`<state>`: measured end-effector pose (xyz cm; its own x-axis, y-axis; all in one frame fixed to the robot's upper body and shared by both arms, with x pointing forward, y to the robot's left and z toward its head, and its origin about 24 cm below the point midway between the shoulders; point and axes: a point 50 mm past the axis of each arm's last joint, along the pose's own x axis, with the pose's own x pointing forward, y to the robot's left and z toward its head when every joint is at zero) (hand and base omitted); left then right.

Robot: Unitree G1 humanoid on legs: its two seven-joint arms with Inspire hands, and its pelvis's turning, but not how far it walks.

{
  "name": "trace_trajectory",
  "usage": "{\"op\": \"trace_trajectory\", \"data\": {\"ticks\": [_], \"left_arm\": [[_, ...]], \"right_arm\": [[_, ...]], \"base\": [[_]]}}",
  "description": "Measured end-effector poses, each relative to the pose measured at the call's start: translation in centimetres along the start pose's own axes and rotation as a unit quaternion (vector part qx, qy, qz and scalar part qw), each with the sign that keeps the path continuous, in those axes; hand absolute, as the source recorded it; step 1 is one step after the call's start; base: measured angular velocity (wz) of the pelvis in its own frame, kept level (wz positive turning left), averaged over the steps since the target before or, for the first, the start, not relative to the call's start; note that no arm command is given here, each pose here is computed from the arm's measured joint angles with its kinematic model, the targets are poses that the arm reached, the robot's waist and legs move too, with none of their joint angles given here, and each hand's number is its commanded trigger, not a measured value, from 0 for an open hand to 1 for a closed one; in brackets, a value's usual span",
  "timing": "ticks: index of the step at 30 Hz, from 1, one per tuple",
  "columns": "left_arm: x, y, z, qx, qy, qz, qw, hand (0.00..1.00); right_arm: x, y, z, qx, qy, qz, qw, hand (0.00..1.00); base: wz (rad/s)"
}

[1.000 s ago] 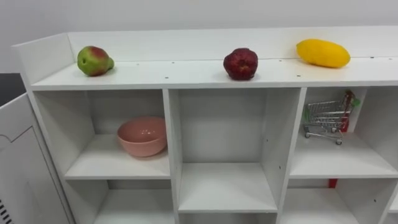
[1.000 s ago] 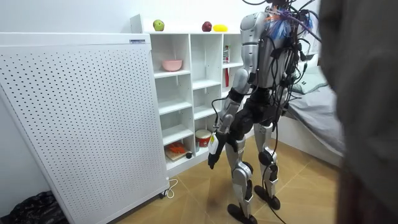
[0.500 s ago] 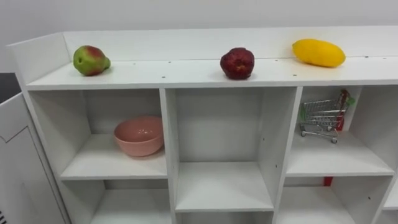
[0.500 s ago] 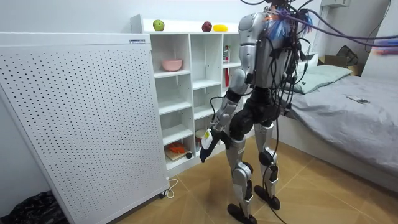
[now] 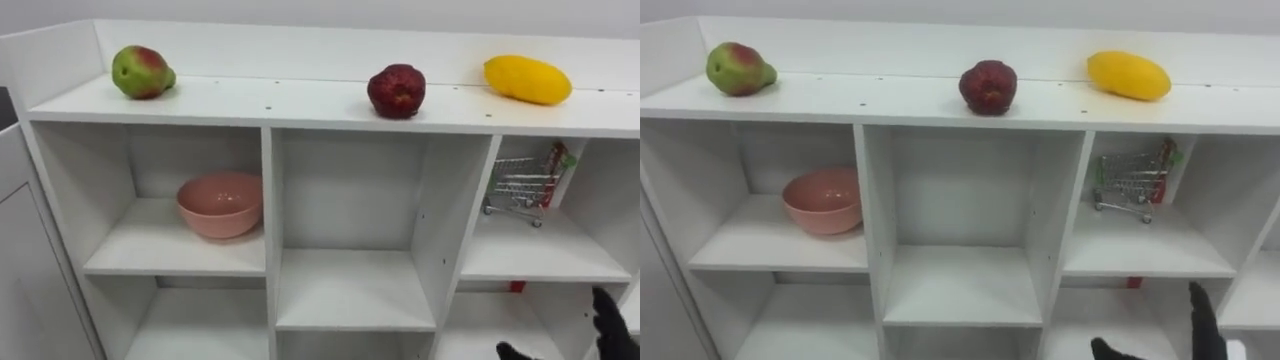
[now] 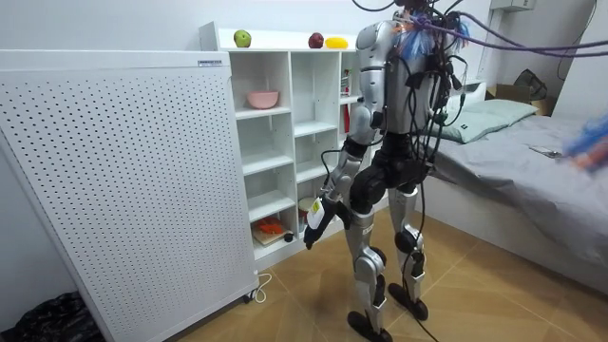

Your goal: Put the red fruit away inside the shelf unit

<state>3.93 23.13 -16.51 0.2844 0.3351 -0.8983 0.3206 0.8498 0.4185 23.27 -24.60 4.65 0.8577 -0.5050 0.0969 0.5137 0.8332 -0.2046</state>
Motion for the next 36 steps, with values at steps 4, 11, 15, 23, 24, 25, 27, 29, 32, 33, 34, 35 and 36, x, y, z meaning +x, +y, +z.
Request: {"op": "trace_trajectory", "data": {"ticks": [4, 11, 15, 23, 24, 25, 27, 29, 32, 33, 34, 35, 36], "left_arm": [[-0.1, -0.2, -0.4, -0.007, -0.003, 0.004, 1.0, 0.0], [-0.1, 0.0, -0.6, 0.003, -0.009, 0.004, 1.0, 0.0], [0.0, 0.2, -0.3, 0.013, -0.015, 0.004, 1.0, 0.0], [0.0, 0.2, -0.2, 0.027, -0.016, -0.012, 0.999, 0.0], [0.0, 0.2, -0.1, 0.028, -0.018, -0.016, 0.999, 0.0], [0.0, 0.2, -0.1, 0.028, -0.019, -0.016, 0.999, 0.0], [0.1, 0.4, 0.1, 0.029, -0.022, -0.013, 0.999, 0.0], [0.1, 0.7, 0.4, 0.03, -0.026, -0.007, 0.999, 0.0], [0.2, 0.9, 0.4, 0.032, -0.027, -0.002, 0.999, 0.0], [0.2, 1.0, 0.5, 0.032, -0.027, -0.001, 0.999, 0.0], [0.2, 1.0, 0.5, 0.032, -0.028, -0.001, 0.999, 0.0], [0.2, 1.1, 0.6, 0.032, -0.029, 0.0, 0.999, 0.0], [0.2, 1.1, 0.7, 0.033, -0.028, 0.0, 0.999, 0.0]], "right_arm": [[0.8, 0.3, 4.0, 0.034, -0.085, -0.013, 0.996, 0.0], [1.4, 0.9, 8.8, 0.071, -0.197, -0.019, 0.978, 0.0], [1.6, 1.8, 10.2, 0.081, -0.224, -0.001, 0.971, 0.0], [2.6, 2.2, 13.0, 0.079, -0.282, 0.002, 0.956, 0.0], [2.7, 2.3, 13.6, 0.084, -0.291, 0.002, 0.953, 0.0], [2.8, 2.3, 13.9, 0.087, -0.295, 0.002, 0.951, 0.0], [2.9, 2.5, 14.5, 0.093, -0.304, 0.001, 0.948, 0.0], [3.0, 2.5, 14.9, 0.096, -0.31, 0.002, 0.946, 0.0], [3.2, 2.6, 15.0, 0.097, -0.309, 0.002, 0.946, 0.0], [3.6, 2.7, 15.0, 0.098, -0.305, 0.003, 0.947, 0.0], [3.8, 2.7, 15.0, 0.099, -0.302, 0.004, 0.948, 0.0], [4.2, 2.7, 15.0, 0.102, -0.297, 0.005, 0.949, 0.0], [4.8, 2.8, 14.9, 0.105, -0.289, 0.007, 0.952, 0.0]], "base": [[-0.01], [0.0], [0.0], [0.01], [0.03], [0.04], [0.05], [0.15], [0.17], [0.13], [0.06], [0.0], [0.0]]}}
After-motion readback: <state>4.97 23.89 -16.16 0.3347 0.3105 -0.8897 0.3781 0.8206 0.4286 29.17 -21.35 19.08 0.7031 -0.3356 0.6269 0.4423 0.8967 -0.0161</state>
